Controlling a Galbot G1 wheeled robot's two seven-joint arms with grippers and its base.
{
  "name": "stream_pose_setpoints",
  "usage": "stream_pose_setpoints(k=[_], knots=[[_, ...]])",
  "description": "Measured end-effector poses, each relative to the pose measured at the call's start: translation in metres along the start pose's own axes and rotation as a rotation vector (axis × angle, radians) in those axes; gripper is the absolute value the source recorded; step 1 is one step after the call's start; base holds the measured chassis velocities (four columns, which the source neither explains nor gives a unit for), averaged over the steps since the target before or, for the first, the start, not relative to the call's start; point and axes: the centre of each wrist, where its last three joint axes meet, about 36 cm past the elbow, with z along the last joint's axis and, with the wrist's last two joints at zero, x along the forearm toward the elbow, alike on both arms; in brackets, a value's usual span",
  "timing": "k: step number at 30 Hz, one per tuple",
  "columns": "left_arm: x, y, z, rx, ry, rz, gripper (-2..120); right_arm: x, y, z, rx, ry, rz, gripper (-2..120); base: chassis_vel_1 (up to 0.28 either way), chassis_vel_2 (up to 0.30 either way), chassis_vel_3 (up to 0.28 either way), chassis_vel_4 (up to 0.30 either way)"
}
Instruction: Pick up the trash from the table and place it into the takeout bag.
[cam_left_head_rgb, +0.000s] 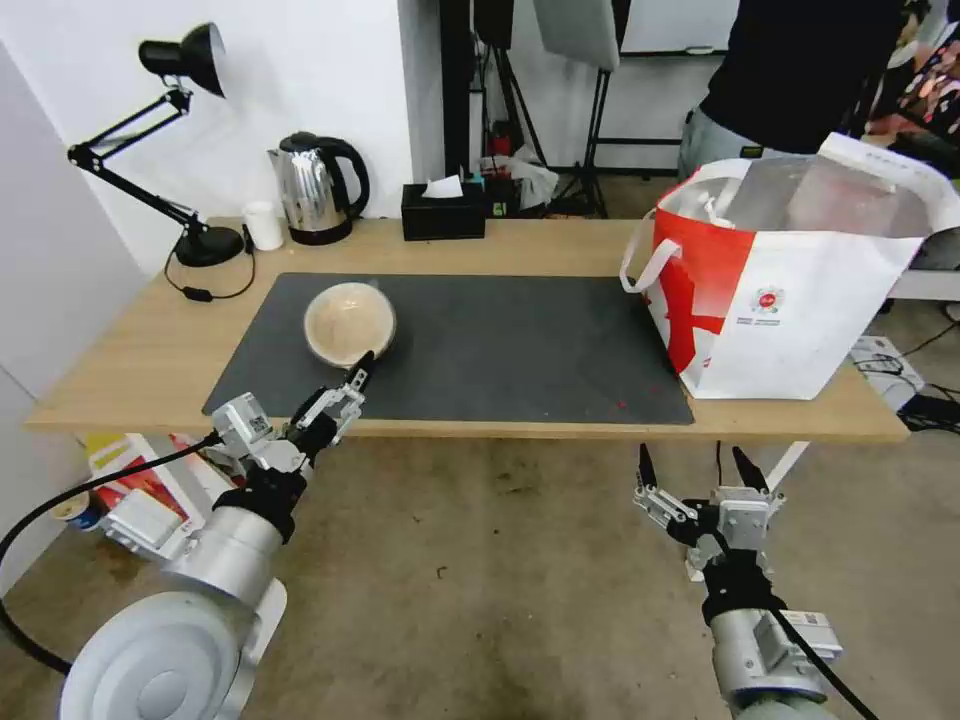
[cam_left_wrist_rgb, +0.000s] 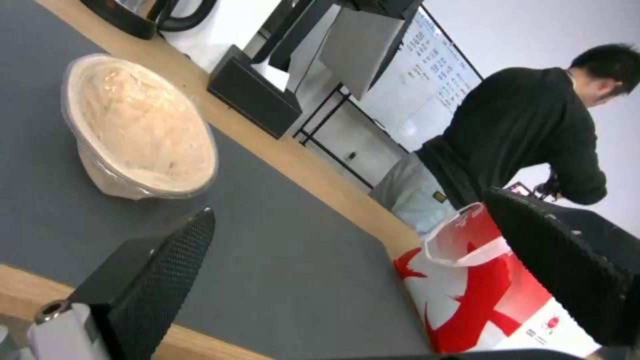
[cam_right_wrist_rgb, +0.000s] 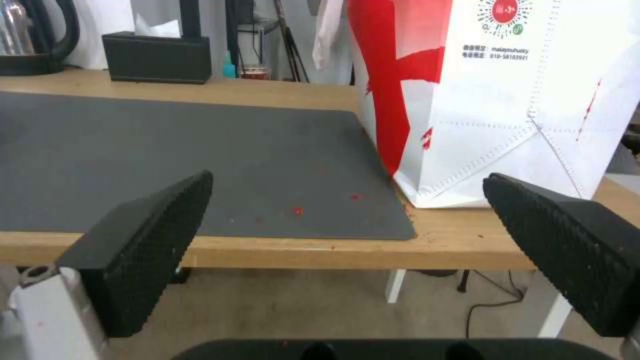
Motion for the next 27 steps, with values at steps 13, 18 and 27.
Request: stream_pose_setpoints(k=[13, 18, 27], knots=[[-0.007, 0.005, -0.022, 0.194, 0.034, -0.009, 100, 0.0, 0.0, 0.0, 0.0, 0.0, 0.0, 100, 0.0, 0.0, 0.0, 0.0], [-0.01, 0.008, -0.032, 0.284, 0.062, -0.006, 100, 0.0, 0.0, 0.0, 0.0, 0.0, 0.0, 100, 0.0, 0.0, 0.0, 0.0], [-0.017, 0.022, -0.051, 0.248, 0.036, -0.115, 100, 0.0, 0.0, 0.0, 0.0, 0.0, 0.0, 100, 0.0, 0.0, 0.0, 0.0]])
